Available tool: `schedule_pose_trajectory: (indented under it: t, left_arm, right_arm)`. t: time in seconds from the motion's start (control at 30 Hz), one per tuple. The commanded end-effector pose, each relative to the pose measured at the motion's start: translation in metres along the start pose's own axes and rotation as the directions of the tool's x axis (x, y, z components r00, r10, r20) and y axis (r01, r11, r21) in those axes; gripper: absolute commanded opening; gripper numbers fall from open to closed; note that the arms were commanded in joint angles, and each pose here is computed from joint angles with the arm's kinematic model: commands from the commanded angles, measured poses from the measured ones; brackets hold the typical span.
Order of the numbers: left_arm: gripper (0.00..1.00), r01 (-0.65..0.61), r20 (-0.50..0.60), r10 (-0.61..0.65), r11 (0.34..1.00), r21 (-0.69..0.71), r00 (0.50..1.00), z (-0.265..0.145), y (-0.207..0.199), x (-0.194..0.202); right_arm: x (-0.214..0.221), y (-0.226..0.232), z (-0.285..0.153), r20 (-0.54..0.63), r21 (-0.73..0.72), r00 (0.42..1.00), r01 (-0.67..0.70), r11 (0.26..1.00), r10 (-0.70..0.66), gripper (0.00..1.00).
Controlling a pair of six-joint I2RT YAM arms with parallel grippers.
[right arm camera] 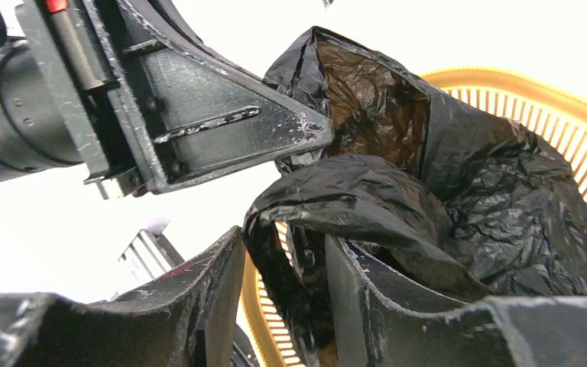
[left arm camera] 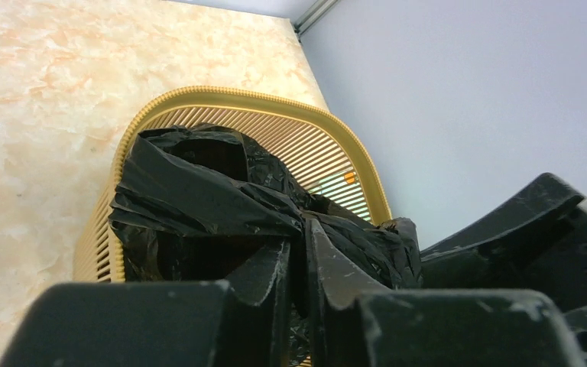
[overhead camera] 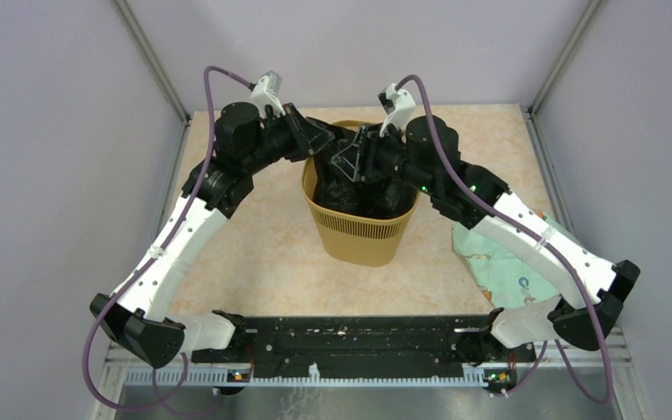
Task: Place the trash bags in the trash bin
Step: Place the trash bag in the trash bin.
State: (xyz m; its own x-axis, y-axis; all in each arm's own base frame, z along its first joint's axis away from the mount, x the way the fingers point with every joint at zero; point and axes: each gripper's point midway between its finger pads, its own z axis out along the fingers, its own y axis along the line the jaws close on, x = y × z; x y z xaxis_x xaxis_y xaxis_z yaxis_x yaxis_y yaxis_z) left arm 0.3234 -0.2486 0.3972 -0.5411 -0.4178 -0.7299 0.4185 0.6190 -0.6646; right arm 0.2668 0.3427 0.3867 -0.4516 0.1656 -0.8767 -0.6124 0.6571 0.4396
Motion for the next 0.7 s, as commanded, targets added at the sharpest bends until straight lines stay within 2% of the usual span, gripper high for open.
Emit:
schedule_pose_trajectory:
  t: [0.0, 0.03, 0.17, 0.23, 0.5, 0.67]
  left_arm:
    - [0.12, -0.045, 0.036, 0.043, 0.998, 0.038, 0.998, -0.002, -0.013, -0.013]
    - [0.1, -0.046, 0.034, 0.045, 0.998, 0.04, 0.998, -0.003, -0.014, -0.013]
    - [0.08, -0.055, 0.03, 0.054, 0.998, 0.044, 0.998, -0.006, -0.016, -0.014]
    - [0.08, -0.062, 0.027, 0.061, 0.997, 0.046, 0.998, -0.008, -0.017, -0.013]
    - [0.07, -0.069, 0.013, 0.068, 0.996, 0.053, 0.998, -0.009, -0.019, -0.012]
    - [0.07, -0.071, 0.008, 0.07, 0.996, 0.055, 0.997, -0.007, -0.019, -0.011]
  right_arm:
    - [-0.026, 0.01, -0.025, 0.092, -0.016, 0.996, 0.023, 1.0, -0.021, 0.44]
    - [-0.026, 0.008, -0.025, 0.093, -0.008, 0.995, 0.024, 1.0, -0.023, 0.42]
    - [-0.026, 0.005, -0.026, 0.084, 0.01, 0.996, 0.033, 0.999, -0.034, 0.21]
    - [-0.025, 0.004, -0.024, 0.074, 0.016, 0.996, 0.038, 0.999, -0.039, 0.18]
    - [-0.02, -0.001, -0.027, 0.036, 0.027, 0.992, 0.119, 0.993, -0.12, 0.5]
    - [-0.009, 0.004, -0.024, -0.015, -0.021, 0.985, 0.173, 0.985, -0.174, 0.57]
